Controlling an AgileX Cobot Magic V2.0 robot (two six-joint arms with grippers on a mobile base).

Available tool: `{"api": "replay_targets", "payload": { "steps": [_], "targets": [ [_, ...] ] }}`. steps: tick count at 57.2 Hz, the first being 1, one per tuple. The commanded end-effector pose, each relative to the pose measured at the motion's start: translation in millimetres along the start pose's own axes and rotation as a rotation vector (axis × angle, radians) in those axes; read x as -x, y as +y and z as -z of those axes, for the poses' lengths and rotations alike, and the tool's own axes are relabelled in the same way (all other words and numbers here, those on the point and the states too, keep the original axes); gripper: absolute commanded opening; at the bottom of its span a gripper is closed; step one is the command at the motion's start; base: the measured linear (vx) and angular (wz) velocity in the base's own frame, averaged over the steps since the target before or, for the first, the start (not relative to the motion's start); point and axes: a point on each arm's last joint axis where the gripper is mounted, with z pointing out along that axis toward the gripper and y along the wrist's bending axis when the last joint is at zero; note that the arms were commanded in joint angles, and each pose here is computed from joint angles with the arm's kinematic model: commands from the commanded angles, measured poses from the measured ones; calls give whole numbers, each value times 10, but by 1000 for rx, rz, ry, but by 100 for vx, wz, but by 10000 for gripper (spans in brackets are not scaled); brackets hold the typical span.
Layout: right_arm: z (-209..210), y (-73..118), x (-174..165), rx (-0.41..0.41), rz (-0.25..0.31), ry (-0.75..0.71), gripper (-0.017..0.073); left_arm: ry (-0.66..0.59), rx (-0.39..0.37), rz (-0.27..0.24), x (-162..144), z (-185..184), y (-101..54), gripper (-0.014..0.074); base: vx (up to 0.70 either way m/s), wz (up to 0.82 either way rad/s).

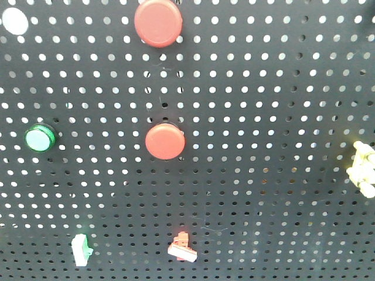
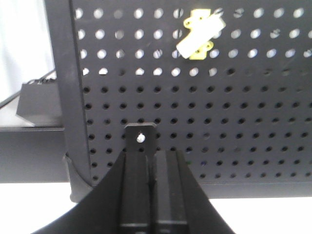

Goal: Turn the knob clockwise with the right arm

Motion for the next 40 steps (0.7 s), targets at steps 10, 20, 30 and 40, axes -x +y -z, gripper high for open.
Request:
{"api": "replay_targets", "payload": {
  "steps": [10,20,30,40],
  "targets": [
    [10,5,50,6,1,-76,-9,-84,-2,9,45,5,1,-6,0,0],
    [10,5,50,6,1,-76,-9,-84,-2,9,45,5,1,-6,0,0],
    [10,5,50,6,1,-76,-9,-84,-2,9,45,5,1,-6,0,0],
    [10,5,49,6,1,-75,-9,-84,-2,9,45,5,1,-6,0,0]
  ]
}}
